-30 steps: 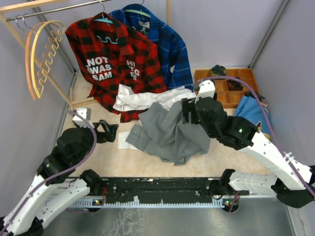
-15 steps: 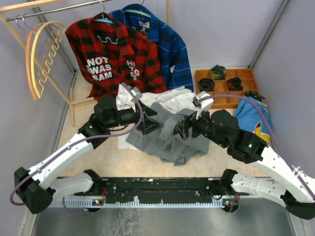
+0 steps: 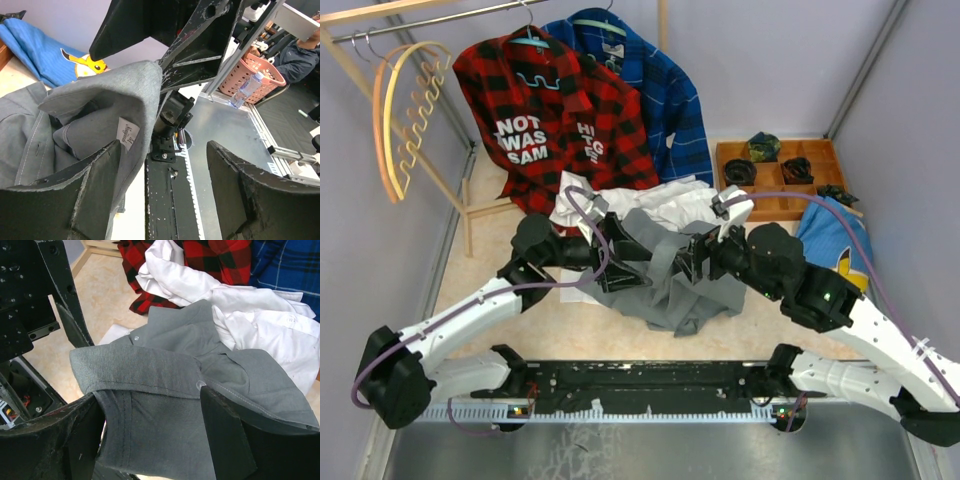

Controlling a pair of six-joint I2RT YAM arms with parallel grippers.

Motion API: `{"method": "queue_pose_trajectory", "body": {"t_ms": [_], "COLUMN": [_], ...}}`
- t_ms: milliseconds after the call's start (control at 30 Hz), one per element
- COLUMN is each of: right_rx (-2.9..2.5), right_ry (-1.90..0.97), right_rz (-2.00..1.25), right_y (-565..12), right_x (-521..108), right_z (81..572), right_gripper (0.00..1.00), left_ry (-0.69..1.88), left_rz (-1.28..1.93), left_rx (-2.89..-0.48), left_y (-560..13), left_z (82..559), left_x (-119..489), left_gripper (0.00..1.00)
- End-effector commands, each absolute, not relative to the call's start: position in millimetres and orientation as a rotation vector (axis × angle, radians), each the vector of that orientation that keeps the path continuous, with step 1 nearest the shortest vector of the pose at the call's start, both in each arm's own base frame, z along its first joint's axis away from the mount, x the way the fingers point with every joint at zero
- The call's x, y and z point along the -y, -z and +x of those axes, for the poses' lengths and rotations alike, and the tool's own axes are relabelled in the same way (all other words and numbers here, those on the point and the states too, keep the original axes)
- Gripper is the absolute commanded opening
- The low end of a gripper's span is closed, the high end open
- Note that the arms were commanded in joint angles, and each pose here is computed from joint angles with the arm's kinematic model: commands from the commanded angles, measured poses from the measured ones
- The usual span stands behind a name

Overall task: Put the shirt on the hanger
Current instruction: Adjust the shirt at the center of the board.

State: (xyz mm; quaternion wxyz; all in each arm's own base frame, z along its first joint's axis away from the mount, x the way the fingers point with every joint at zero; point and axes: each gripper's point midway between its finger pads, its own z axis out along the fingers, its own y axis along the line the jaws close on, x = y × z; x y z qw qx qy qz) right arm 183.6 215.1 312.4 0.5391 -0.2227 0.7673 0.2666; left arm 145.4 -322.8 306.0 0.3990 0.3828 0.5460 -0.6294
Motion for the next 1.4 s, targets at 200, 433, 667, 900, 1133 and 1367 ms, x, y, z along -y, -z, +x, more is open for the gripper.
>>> {"method": "queue_pose_trajectory", "body": {"t_ms": [200, 433, 667, 900, 1133, 1367], "right_rx": [-1.758, -1.766, -1.718, -1.567, -1.598, -1.619], "right_ry": [-0.738, -0.741, -0.689, -0.72, -0.63, -0.664], "right_rz": [-0.479, -0.462, -0.516, -0.431, -0.307, -0.486], "right_y": [-331, -334, -371, -415, -403, -385], "right_x": [-231, -229, -203, -164, -135, -157], "right_z": [186, 186, 173, 154, 160, 151], "right_gripper": [0.73, 0.73, 0.85, 0.92, 0.93, 0.92], "left_ry": [1.556, 1.524, 1.167, 0.88, 0.671, 0.615], "left_rz": [0.924, 0.922, 0.834, 0.636, 0.342, 0.335], "left_rx": [-1.376, -1.391, -1.474, -1.419, -1.248, -1.259], "left_y": [-308, -317, -396, -529, -647, -641], "left_z": [160, 169, 219, 246, 255, 268], "left_x": [335, 341, 323, 271, 208, 208], "left_gripper": [0.56, 0.11, 0.0, 0.0, 0.0, 0.0]}}
